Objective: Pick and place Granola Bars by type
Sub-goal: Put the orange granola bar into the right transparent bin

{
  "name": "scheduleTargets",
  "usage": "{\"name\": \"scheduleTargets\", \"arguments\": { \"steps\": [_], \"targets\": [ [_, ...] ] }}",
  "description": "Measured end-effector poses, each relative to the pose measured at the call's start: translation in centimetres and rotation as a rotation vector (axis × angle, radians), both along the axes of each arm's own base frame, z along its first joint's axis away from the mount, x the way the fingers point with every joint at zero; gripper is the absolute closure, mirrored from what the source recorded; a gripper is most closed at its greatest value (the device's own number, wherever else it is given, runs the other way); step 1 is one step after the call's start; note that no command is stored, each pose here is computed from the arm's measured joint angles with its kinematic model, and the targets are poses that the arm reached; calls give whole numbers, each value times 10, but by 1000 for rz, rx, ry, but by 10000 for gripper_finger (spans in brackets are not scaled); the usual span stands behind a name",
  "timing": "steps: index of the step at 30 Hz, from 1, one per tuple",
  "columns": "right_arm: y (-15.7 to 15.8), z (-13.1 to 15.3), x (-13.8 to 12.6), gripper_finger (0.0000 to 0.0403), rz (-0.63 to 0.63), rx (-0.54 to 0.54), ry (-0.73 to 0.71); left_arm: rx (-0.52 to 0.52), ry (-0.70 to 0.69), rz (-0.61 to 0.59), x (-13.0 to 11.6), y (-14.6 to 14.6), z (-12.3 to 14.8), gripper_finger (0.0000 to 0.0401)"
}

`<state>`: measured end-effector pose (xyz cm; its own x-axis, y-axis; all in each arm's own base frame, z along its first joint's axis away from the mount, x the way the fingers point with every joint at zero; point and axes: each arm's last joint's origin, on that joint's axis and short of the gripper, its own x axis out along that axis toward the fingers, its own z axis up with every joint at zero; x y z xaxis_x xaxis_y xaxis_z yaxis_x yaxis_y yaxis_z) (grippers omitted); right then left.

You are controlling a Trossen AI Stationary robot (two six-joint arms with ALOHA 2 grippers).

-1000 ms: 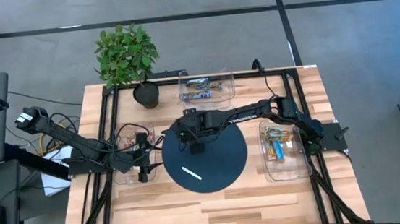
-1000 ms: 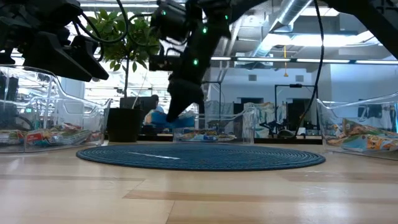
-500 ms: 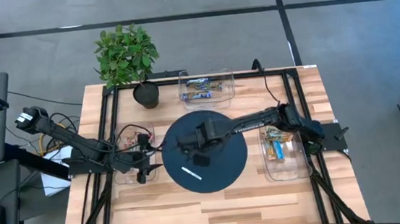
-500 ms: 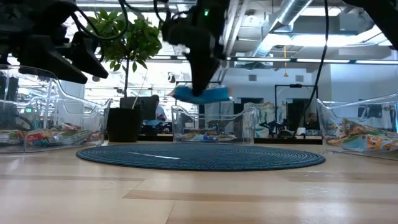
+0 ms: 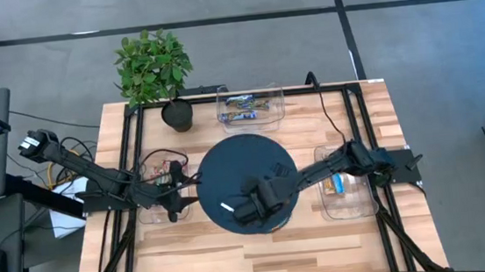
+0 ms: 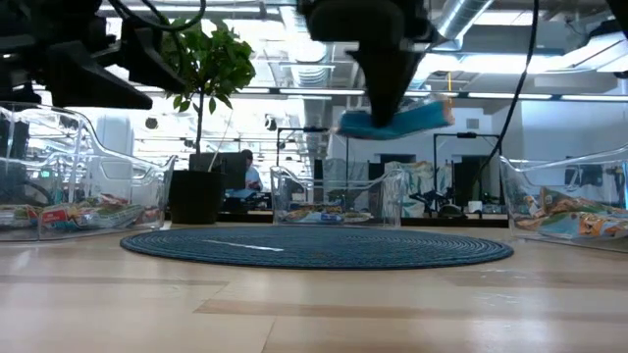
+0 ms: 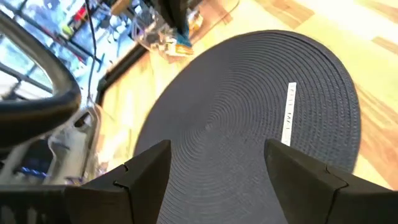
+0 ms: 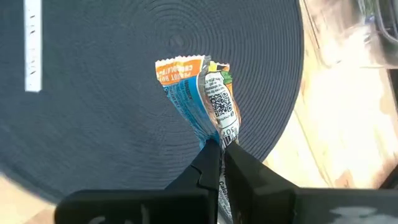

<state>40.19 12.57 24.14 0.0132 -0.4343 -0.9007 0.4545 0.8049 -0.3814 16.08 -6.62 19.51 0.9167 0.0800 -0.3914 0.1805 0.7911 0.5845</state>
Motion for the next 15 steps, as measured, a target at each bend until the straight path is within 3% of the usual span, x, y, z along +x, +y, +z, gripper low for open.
{"name": "scheduleTargets", "arguments": {
  "steps": [7, 15],
  "targets": [
    [23, 20, -16, 402, 4, -57, -108, 69, -20, -12, 3, 3, 3, 150],
    [23, 46, -48, 402, -15, -130, -214, 74, -22, 47, 7, 14, 3, 150]
  ]
}}
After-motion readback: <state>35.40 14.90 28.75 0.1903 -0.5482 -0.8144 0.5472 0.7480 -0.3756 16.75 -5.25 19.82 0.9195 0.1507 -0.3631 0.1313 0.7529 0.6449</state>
